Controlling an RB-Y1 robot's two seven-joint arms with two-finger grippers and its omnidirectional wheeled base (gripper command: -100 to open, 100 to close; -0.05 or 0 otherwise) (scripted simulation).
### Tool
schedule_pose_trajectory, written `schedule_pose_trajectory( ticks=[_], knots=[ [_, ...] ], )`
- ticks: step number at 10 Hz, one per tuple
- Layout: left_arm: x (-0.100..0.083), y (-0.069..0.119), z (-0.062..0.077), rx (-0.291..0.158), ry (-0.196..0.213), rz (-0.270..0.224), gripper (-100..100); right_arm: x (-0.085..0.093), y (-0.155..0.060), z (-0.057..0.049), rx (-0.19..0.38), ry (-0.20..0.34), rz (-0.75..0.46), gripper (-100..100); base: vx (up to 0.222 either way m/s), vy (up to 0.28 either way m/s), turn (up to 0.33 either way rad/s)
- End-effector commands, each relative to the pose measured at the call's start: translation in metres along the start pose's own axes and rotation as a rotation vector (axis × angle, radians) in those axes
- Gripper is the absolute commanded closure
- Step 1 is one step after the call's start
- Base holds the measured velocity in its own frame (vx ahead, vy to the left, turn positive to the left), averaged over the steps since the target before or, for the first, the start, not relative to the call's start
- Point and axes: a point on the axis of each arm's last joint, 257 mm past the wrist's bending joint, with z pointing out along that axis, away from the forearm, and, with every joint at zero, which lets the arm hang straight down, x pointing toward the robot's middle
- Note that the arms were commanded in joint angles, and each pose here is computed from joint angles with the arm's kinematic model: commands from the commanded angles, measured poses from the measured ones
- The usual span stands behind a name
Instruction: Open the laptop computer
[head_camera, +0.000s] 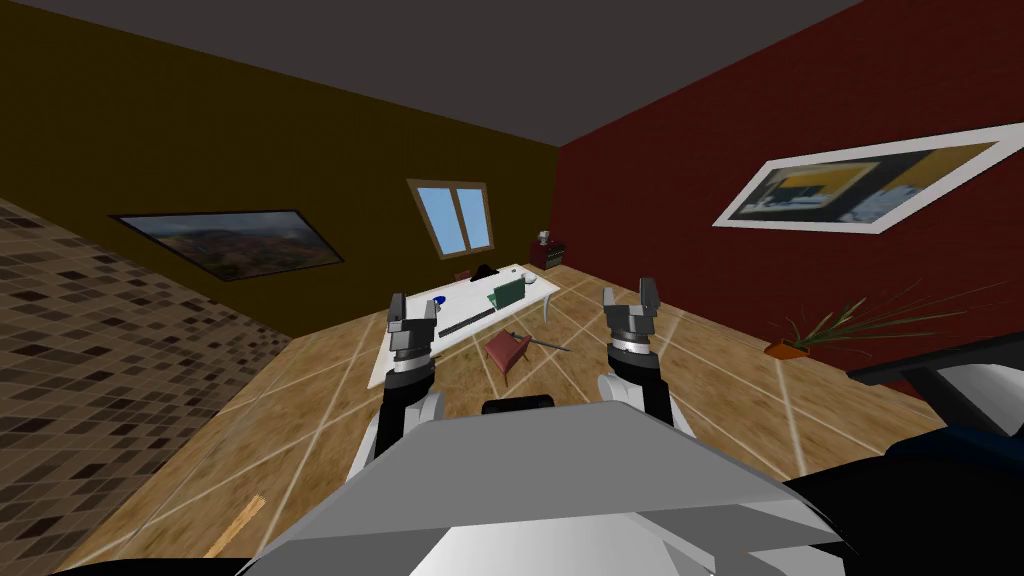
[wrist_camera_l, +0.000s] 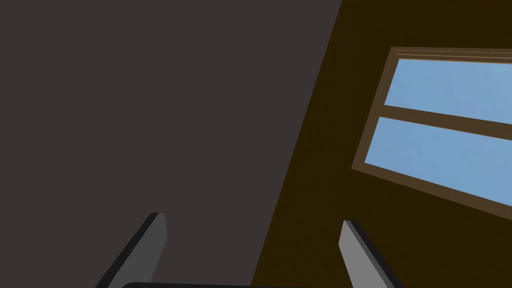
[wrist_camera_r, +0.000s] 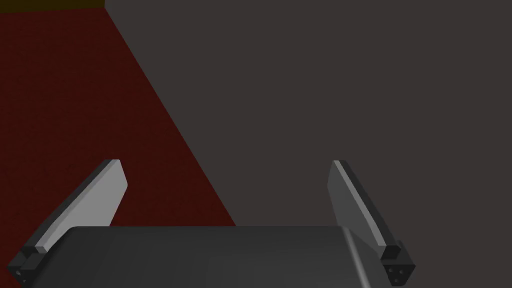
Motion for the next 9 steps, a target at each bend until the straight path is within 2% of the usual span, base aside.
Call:
schedule_pose_trajectory(
  ticks=[1, 9],
  knots=[
    [0.0000, 0.0000, 0.0000, 0.000, 0.000, 0.000, 0, 0.0000, 0.0000, 0.0000, 0.000, 0.000, 0.000, 0, 0.000, 0.000, 0.000],
    [0.0000, -0.0002, 0.0001, 0.000, 0.000, 0.000, 0, 0.0000, 0.0002, 0.0001, 0.000, 0.000, 0.000, 0, 0.000, 0.000, 0.000]
  ],
)
